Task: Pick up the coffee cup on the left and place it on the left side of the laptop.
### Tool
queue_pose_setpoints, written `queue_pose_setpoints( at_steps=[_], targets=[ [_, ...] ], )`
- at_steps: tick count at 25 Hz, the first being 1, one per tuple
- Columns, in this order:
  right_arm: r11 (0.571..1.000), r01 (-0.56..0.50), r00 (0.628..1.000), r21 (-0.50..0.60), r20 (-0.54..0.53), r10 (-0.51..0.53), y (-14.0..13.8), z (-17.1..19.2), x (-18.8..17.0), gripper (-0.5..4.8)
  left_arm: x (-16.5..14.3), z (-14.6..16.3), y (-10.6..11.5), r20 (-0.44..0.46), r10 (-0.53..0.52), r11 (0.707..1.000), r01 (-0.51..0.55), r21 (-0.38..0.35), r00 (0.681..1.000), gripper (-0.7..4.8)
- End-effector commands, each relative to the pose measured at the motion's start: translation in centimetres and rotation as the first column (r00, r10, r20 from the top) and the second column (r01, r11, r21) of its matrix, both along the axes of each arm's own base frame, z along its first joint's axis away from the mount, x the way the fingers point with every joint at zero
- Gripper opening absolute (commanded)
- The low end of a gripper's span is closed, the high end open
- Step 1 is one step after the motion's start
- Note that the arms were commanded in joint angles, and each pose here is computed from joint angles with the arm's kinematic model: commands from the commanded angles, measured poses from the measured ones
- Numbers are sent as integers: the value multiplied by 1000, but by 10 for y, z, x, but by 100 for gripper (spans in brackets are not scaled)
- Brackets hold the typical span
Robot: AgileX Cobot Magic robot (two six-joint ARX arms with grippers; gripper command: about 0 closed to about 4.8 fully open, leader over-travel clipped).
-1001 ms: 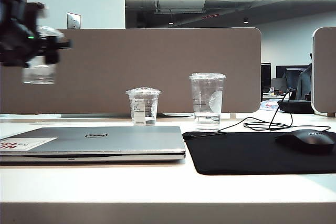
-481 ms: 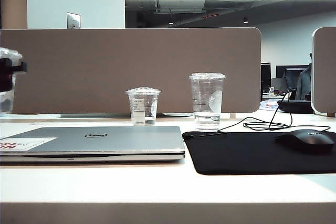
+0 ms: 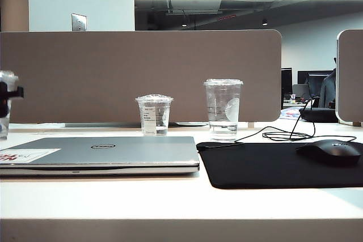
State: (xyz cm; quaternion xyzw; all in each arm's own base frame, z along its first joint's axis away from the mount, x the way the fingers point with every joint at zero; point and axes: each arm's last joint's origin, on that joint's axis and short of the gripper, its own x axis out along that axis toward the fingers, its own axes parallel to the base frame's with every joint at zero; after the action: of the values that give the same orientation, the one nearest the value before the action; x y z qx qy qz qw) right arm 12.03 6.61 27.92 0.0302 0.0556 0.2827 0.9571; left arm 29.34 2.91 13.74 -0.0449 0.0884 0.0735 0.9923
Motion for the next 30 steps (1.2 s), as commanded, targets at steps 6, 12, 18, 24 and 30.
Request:
queue_pose_setpoints(
  at_steps=[6,12,18,24,30],
  targets=[
    [999,-38,999,12,14,37,1,3,-1,-4,5,-17,1,22,3,1000,-3,3,1000,214],
    [992,-130,991,4,-26,130,3,-1,-3,-4,5,-18,1,15,-1,1000,1,9,1000,230],
    [975,-220,972,-6,-87,219,4,-6,-6,-4,5,-18,0,13,-14,999,13,29,1000,450],
    [976,-218,972,-6,-87,217,4,-6,-5,-4,2,-14,0,-47,-30,999,32,26,998,479],
    [976,-216,973,-6,-83,215,4,-6,-6,-4,-13,10,-2,-187,-45,994,63,92,981,479]
  ],
)
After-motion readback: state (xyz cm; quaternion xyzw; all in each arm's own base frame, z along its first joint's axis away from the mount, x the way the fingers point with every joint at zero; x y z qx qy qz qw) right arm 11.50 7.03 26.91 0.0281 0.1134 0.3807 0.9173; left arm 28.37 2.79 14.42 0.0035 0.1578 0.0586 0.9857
